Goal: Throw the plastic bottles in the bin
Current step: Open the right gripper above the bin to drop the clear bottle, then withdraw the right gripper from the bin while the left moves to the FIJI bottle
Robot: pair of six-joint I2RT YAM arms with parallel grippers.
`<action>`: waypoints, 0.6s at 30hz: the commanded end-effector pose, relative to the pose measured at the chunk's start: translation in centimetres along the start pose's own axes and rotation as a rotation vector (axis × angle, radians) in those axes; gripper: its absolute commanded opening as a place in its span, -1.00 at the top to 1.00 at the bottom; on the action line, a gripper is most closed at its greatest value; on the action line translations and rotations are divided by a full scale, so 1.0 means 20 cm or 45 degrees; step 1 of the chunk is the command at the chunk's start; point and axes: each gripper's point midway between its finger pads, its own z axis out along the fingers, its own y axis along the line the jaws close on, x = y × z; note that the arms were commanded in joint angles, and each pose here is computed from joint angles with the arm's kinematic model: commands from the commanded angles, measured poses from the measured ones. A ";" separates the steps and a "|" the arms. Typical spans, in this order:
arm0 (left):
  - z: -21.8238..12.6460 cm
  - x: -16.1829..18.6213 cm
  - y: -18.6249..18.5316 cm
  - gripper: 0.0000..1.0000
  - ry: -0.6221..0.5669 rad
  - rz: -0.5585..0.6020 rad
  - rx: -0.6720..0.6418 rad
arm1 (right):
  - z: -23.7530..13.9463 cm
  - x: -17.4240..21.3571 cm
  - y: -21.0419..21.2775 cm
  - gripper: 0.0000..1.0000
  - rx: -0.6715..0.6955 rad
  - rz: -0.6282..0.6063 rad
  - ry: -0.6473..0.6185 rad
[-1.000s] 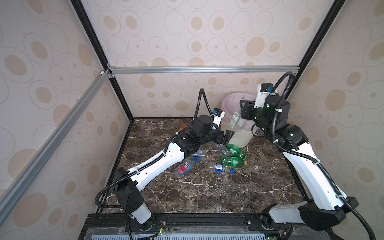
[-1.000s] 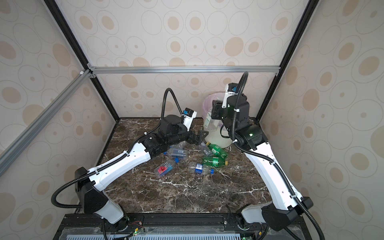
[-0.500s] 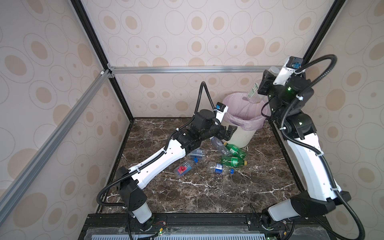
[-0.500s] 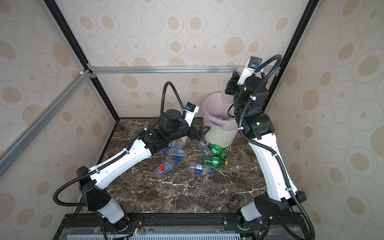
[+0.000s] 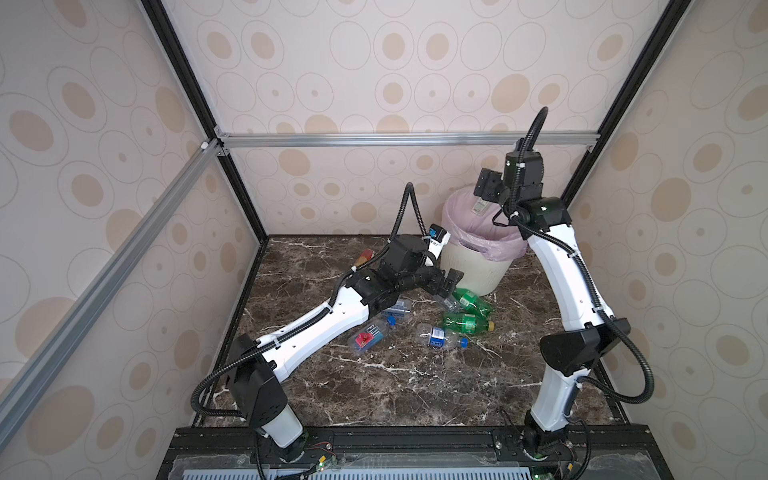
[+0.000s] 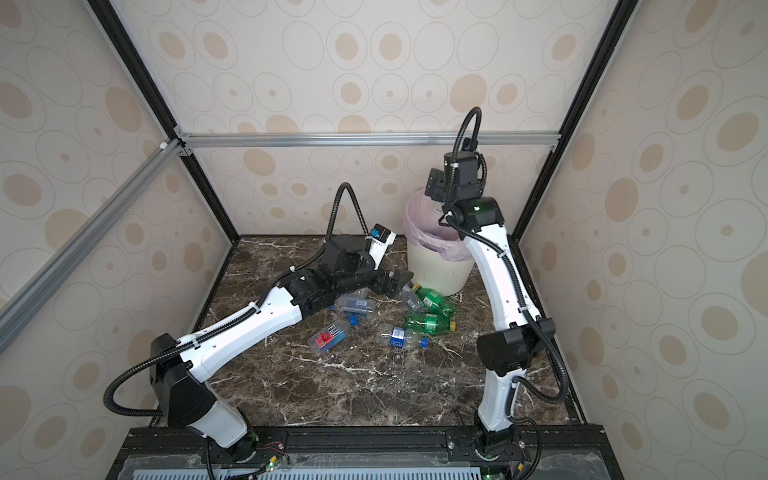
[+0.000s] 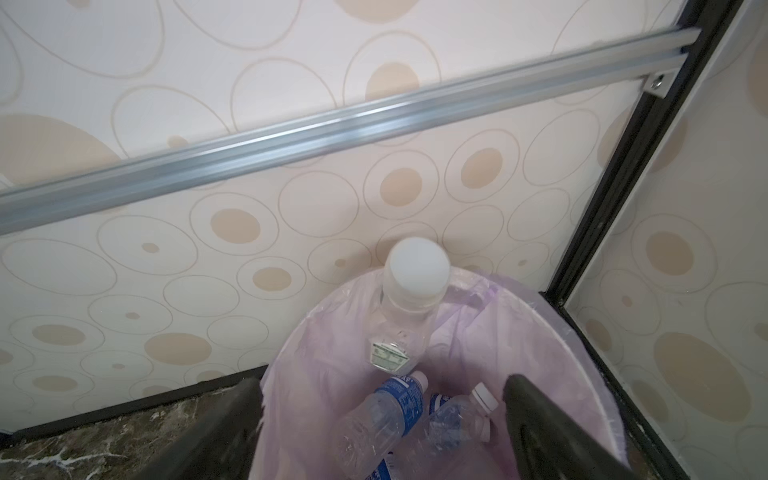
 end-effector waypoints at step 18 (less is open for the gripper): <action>-0.11 0.03 0.20 -0.99 -0.002 -0.137 -0.108 | -0.19 0.13 -0.03 -0.99 -0.088 0.045 0.114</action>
